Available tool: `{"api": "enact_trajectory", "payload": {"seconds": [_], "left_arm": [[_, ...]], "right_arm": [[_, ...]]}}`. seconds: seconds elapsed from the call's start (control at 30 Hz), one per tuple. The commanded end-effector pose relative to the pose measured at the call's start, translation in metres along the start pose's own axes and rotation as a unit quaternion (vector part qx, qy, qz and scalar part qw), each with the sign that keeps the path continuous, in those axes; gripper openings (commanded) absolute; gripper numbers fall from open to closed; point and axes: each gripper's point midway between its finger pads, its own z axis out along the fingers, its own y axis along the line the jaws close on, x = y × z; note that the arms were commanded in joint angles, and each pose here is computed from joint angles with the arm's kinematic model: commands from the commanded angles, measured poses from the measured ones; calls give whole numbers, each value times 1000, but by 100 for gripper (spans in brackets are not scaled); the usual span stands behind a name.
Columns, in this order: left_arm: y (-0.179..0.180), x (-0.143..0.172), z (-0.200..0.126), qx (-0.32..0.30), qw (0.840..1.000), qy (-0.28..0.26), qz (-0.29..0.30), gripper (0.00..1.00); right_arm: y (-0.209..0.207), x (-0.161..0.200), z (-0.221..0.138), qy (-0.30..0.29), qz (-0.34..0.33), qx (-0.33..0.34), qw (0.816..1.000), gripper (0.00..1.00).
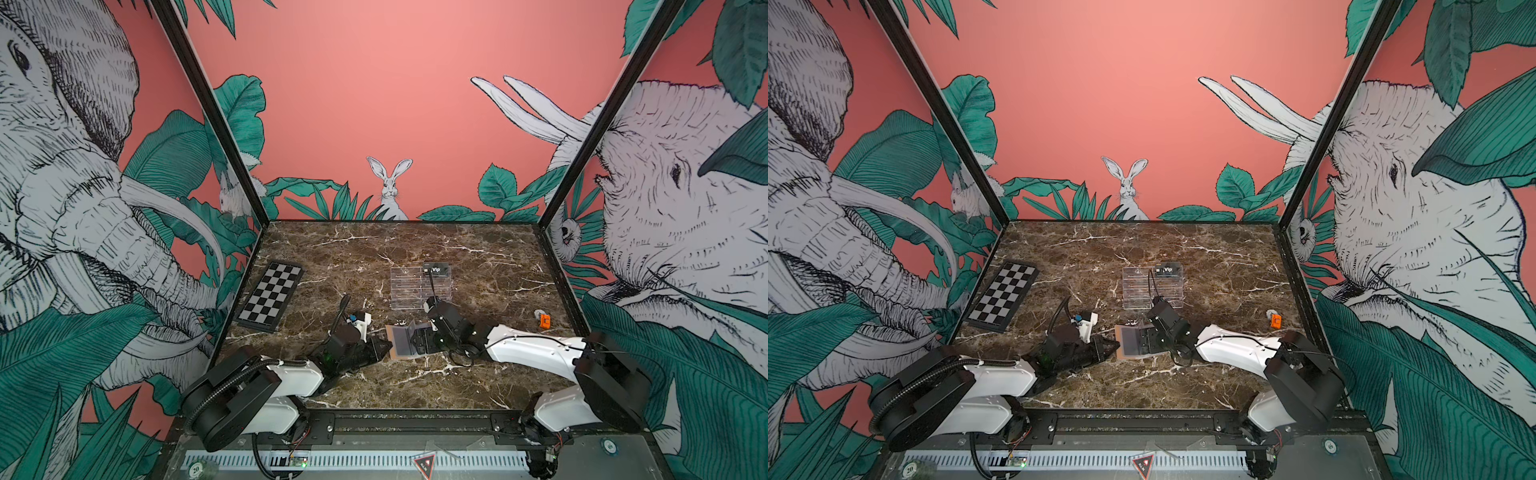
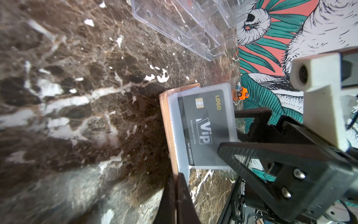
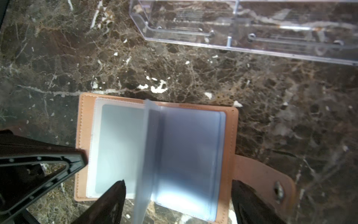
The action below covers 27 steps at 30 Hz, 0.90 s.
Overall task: Take the credit cards out of the card holder
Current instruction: Flip over the card slot in the card holder.
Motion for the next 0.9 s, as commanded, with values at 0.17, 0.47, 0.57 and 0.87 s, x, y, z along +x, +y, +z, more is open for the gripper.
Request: {"api": "enact_trajectory", "payload": {"seconds": [0.17,0.47,0.57,0.87], "left_arm": [[-1,9,11,-7,999,43,28,0],[7,18,24,-18,996,79,30,0],[8,18,29,-19,996,84,26,0],[5,9,27,-30,997,69,18,41]], "right_arm": [[-36,4,-23,-23,13,47,999,87],[-64,0,-48,-53,23,63,996,95],[-67,-3,-54,-61,22,60,996,97],[-71,-7,-68,-72,18,54,996,98]]}}
